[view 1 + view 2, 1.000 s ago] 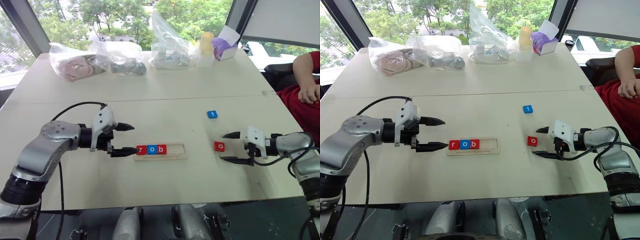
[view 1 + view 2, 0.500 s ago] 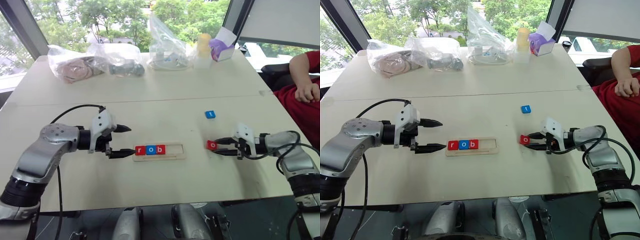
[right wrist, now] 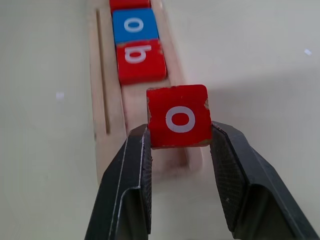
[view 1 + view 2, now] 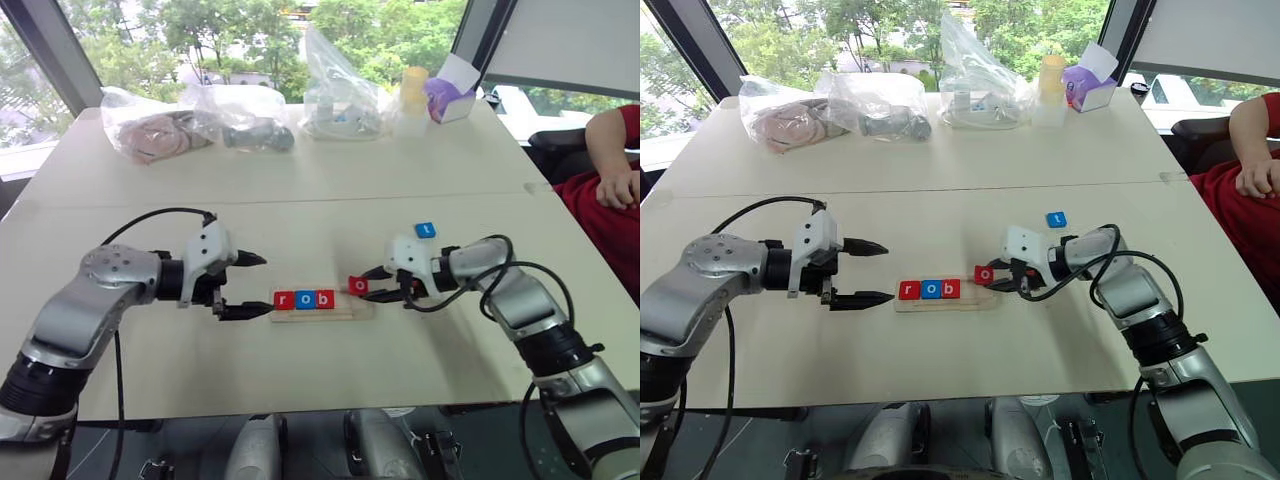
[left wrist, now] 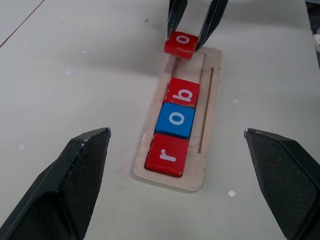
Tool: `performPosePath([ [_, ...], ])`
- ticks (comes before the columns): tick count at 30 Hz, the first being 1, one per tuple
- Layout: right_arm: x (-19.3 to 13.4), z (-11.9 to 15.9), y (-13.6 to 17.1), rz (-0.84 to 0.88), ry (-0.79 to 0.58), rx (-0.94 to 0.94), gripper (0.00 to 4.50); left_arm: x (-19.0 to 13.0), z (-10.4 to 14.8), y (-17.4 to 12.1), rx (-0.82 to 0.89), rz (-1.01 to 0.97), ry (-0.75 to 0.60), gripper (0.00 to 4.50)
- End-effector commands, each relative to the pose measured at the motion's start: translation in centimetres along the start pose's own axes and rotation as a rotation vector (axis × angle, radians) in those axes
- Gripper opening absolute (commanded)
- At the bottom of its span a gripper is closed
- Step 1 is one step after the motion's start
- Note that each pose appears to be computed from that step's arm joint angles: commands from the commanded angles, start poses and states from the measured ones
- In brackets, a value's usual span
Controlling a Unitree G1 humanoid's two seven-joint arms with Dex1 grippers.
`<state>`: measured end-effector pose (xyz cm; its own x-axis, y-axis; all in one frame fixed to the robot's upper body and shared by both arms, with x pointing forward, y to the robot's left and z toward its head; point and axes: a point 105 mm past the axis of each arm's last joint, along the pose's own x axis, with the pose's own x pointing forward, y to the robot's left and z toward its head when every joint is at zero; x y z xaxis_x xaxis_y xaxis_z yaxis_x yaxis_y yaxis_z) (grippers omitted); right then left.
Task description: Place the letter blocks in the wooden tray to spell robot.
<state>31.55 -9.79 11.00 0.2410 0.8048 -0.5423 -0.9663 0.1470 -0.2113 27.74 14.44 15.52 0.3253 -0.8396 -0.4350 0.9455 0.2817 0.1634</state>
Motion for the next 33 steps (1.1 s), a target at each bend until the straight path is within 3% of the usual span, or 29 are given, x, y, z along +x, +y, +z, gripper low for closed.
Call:
performPosePath([
  [1, 0.53, 1.18, 0.80, 0.028, -0.007, -0.059, 1.11, -0.07, 1.21, -0.45, 0.018, -0.001, -0.040, 4.50],
  [27, 1.13, 0.77, 0.79, 0.027, 0.045, -0.108, 1.11, 0.36, 1.62, -0.43, 0.020, 0.011, -0.044, 4.50],
  [33, 1.05, 1.18, 0.70, 0.015, 0.033, -0.113, 4.11, 0.41, 1.74, -0.44, 0.020, 0.014, -0.048, 4.50],
])
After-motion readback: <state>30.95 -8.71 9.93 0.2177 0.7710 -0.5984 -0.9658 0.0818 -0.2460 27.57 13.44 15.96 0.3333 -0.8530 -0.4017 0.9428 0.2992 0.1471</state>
